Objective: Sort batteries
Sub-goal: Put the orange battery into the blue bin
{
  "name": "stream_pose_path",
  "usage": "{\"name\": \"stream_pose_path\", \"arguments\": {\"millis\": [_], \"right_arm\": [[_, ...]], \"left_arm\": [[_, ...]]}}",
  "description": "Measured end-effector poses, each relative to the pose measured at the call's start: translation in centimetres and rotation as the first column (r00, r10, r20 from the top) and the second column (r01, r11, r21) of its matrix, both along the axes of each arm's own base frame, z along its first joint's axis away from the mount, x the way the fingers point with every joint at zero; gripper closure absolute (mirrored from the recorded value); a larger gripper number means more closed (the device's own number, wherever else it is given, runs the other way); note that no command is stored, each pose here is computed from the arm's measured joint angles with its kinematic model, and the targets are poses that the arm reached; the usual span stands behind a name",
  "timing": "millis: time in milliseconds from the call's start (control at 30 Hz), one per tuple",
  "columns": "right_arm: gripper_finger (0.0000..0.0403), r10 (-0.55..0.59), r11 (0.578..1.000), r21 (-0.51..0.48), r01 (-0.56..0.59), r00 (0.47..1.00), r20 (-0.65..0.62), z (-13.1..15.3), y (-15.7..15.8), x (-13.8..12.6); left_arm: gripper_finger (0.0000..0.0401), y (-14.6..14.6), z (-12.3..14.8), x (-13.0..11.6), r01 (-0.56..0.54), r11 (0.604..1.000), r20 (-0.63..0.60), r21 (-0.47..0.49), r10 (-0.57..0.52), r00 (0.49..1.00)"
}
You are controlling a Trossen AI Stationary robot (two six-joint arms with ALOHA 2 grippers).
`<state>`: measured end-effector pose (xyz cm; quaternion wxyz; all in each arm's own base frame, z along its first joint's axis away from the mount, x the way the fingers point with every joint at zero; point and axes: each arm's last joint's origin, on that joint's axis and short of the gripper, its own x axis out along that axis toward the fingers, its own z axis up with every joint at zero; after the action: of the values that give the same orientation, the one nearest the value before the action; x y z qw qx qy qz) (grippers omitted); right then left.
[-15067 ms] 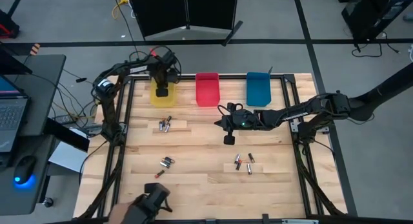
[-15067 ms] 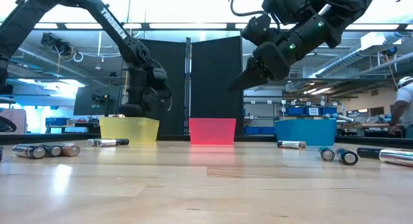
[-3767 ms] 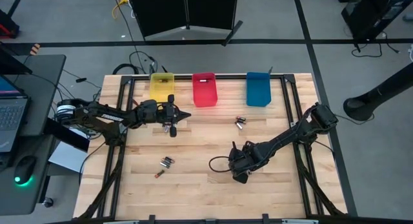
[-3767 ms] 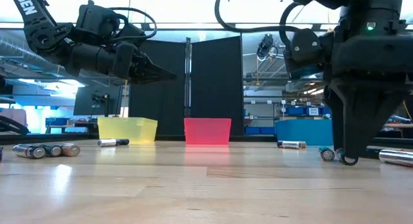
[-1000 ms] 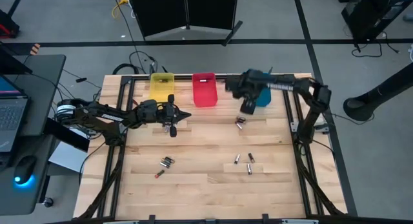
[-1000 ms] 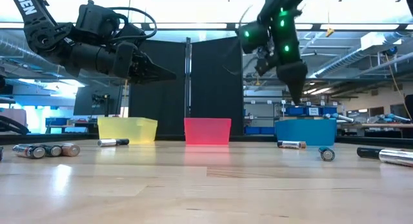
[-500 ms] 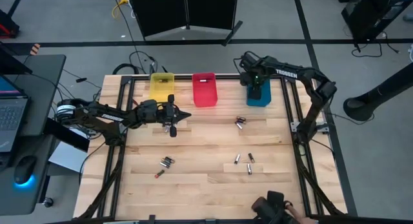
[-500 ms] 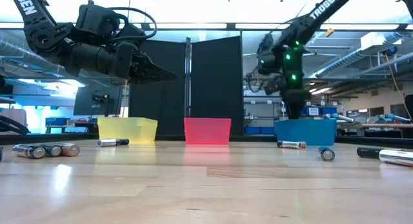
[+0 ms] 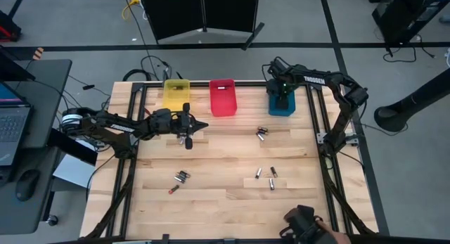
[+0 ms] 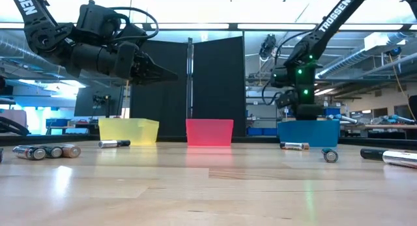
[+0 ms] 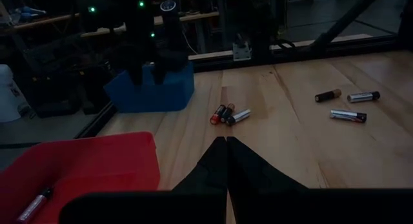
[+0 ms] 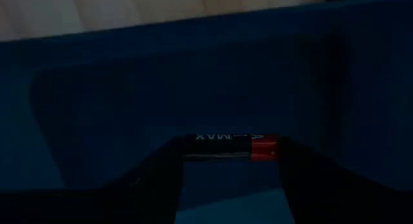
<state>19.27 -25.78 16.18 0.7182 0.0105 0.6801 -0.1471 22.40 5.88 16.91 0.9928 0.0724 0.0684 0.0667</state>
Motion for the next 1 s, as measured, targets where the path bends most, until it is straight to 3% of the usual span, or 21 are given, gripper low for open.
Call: {"name": "stream_pose_path", "arguments": {"millis": [367, 1000], "right_arm": [[0.0175, -0.007, 1.000, 0.010, 0.007, 0.999, 0.049, -0.09, -0.43, -0.32], [0.0125, -0.092, 0.996, -0.016, 0.093, 0.996, 0.019, -0.09, -0.46, -0.46]], "left_arm": [[0.0395, 0.01, 0.00, 0.01, -0.005, 1.000, 0.002, -0.015, 0.005, 1.000], [0.0395, 0.02, -0.02, 0.00, -0.006, 1.000, 0.001, -0.023, 0.006, 1.000]]}}
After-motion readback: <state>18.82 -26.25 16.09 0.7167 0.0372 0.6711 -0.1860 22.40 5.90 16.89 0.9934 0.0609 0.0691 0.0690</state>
